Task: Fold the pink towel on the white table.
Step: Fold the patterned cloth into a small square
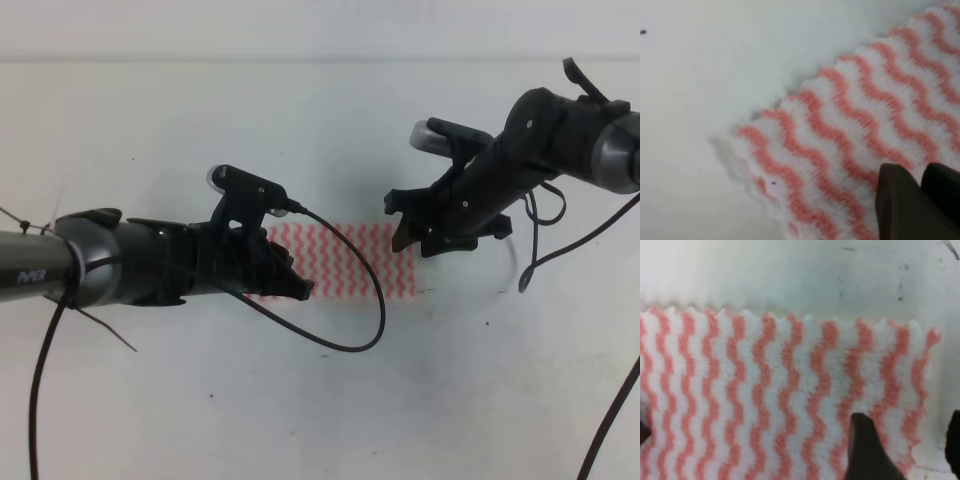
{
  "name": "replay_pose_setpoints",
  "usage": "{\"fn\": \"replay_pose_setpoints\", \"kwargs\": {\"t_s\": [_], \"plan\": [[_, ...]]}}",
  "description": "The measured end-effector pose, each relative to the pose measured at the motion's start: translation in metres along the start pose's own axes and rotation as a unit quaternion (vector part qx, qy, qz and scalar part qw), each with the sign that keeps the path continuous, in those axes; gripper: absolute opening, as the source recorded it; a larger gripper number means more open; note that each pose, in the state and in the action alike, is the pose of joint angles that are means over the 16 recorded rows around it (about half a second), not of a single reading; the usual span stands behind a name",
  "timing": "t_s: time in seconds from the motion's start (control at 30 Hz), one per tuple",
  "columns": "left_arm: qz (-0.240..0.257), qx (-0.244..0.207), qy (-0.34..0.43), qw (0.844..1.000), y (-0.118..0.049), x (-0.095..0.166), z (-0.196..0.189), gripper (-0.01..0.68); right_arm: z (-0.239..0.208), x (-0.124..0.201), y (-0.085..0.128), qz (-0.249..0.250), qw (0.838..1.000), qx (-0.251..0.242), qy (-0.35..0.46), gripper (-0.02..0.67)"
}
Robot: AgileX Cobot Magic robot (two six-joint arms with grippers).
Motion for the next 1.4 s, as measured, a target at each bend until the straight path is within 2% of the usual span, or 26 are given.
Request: {"fn": "replay_pose_setpoints", "kwargs": {"t_s": [0.43, 1.1, 1.4], "plan": [[0.0, 0.0, 0.0, 1.0, 0.0, 0.0, 0.0, 0.089, 0.004, 0.004, -0.001, 0.003, 1.0, -0.001, 0.02, 0.289], [0.0, 0.012, -0.003, 1.0, -0.003, -0.001, 0.0, 0.089, 0.011, 0.012, 0.006, 0.009, 0.999, -0.013, 0.045, 0.281], [0.0, 0.016, -0.003, 1.0, -0.003, -0.001, 0.0, 0.089, 0.015, 0.014, 0.005, 0.01, 0.999, -0.012, 0.052, 0.227]]}}
Point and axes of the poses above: a point on each arm's last joint axis where the gripper is mounted, z pointing out along that axis toward the gripper, y along the wrist's bending axis when the last joint is at zero, x = y × z, the point moved 2 cm from there along z, pointing out along that axis toward the gripper, and after that the axes turned 2 degrees about -z, right-handed, at the moved point
